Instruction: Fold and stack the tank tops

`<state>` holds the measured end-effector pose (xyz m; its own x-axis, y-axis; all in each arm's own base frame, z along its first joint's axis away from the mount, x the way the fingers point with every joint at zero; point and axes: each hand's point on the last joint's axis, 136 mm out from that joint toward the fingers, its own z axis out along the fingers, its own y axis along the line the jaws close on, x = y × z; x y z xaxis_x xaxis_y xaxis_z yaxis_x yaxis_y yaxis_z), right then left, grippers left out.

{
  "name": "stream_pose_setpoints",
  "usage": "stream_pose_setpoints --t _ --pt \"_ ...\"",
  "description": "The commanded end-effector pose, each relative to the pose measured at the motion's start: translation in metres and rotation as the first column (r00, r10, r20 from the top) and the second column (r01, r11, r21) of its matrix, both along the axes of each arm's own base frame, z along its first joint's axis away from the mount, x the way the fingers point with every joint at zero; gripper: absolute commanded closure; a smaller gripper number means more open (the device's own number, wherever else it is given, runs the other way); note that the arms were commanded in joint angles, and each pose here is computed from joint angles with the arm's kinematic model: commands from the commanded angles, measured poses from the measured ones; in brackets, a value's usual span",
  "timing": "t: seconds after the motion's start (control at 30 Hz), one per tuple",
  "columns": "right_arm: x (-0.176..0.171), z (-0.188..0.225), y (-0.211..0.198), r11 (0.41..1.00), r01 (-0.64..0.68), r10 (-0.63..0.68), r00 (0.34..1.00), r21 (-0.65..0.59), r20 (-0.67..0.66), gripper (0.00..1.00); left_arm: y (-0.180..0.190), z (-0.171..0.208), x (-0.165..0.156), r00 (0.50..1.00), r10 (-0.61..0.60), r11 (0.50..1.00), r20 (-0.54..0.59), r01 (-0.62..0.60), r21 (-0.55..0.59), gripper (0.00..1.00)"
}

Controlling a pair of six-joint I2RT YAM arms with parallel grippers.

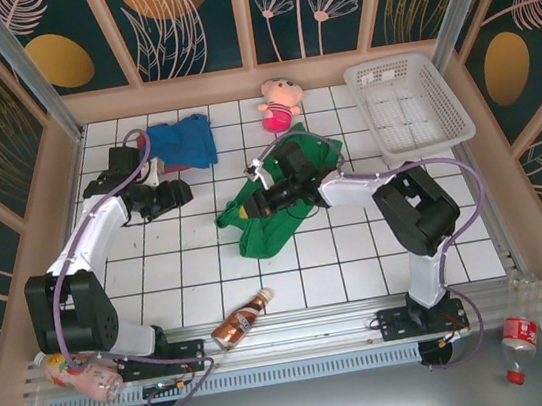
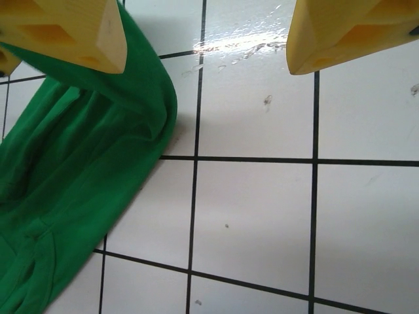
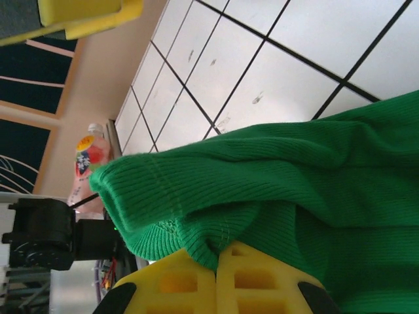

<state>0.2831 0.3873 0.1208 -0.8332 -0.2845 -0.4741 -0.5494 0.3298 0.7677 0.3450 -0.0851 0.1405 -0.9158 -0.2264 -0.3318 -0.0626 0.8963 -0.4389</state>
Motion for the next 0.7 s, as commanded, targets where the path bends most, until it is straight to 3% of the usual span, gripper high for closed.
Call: stream_pose_setpoints --t 0.0,0.37,0.67 --pt "0.011 0.005 -0.008 0.998 -0.035 0.037 0.999 0.051 -0.035 1.00 -0.004 0.007 0.000 1.000 -0.020 0.999 -0.012 0.019 -0.031 0.34" --pt "0.068 -0.022 -0.049 0.999 0.034 -0.032 0.997 0.026 -0.076 0.99 -0.020 -0.004 0.006 0.998 -0.047 0.995 -0.052 0.042 -0.091 0.35" --pt "0.101 -0.036 -0.068 0.999 0.047 -0.047 0.996 0.007 -0.075 0.97 -0.072 -0.023 0.008 0.987 -0.140 0.982 -0.083 0.128 -0.135 0.36"
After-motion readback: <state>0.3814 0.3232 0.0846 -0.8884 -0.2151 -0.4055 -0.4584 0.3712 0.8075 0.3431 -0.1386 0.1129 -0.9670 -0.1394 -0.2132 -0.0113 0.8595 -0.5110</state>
